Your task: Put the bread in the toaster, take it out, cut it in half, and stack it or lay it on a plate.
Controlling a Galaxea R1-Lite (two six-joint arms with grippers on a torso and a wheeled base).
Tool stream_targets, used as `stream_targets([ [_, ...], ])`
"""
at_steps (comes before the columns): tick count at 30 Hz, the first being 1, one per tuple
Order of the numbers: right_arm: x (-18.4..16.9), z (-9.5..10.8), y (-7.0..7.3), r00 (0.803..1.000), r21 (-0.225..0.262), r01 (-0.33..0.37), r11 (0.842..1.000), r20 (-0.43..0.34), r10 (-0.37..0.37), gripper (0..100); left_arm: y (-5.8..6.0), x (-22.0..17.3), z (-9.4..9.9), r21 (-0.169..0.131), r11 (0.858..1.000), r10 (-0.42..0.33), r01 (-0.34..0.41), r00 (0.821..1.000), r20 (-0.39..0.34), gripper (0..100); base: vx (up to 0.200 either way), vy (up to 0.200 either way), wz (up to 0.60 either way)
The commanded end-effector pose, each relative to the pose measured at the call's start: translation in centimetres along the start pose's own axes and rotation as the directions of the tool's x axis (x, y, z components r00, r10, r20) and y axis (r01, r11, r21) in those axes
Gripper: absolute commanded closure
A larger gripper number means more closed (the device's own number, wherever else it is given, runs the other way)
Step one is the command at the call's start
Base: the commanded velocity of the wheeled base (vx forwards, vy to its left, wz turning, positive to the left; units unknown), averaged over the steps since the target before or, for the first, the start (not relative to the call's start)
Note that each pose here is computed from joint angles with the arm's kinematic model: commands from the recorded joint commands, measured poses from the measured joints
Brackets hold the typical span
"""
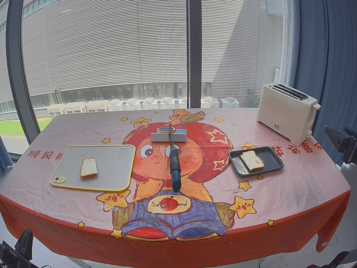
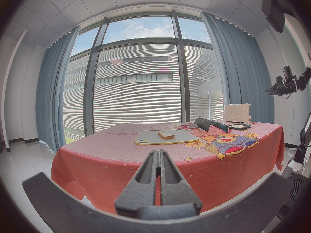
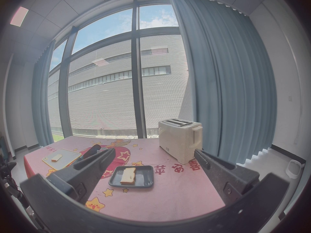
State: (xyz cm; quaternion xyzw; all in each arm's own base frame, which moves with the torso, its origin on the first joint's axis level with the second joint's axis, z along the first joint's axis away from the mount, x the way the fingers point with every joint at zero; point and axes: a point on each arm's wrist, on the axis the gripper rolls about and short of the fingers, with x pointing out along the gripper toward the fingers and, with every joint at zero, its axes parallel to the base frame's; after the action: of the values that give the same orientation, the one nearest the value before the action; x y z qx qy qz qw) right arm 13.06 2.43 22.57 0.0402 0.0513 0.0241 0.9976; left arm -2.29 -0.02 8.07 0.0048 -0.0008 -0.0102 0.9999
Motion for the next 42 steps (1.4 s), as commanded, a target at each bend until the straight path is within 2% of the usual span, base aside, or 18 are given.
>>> stream_targets([
  [1, -2.3, -0.2, -0.9, 0.998, 0.003, 0.036, 0.999, 0.057, -0.036, 0, 0.0, 0.0, -0.5, 0.001, 1.0, 0.0, 0.0, 1.0, -0.001, 100, 0.0, 0.0, 0.0],
  [8, -3.2, -1.4, -1.7, 0.994, -0.007, 0.097, 0.995, 0.049, -0.096, 0, 0.0, 0.0, -0.5, 0.0, 1.0, 0.0, 0.0, 1.0, -0.001, 100, 0.0, 0.0, 0.0],
  [11, -4.3, -1.9, -2.1, 0.99, -0.014, 0.125, 0.992, 0.074, -0.123, 0, 0.0, 0.0, -0.5, 0.0, 1.0, -0.001, 0.001, 1.0, -0.001, 100, 0.0, 0.0, 0.0],
  [17, -5.1, -2.0, -2.1, 0.988, -0.012, 0.124, 0.992, 0.098, -0.123, 0, 0.0, 0.0, -0.5, 0.0, 1.0, 0.0, 0.0, 1.0, -0.001, 100, 0.0, 0.0, 0.0],
  [23, -5.8, -3.5, -2.4, 0.987, -0.012, 0.141, 0.99, 0.081, -0.139, 0, 0.0, 0.0, -0.5, 0.0, 1.0, 0.0, 0.0, 1.0, -0.001, 100, 0.0, 0.0, 0.0],
  [42, -8.1, -5.9, -2.7, 0.979, -0.024, 0.174, 0.985, 0.116, -0.17, 0, 0.0, 0.0, -0.5, 0.001, 1.0, 0.0, 0.0, 1.0, -0.001, 100, 0.0, 0.0, 0.0],
])
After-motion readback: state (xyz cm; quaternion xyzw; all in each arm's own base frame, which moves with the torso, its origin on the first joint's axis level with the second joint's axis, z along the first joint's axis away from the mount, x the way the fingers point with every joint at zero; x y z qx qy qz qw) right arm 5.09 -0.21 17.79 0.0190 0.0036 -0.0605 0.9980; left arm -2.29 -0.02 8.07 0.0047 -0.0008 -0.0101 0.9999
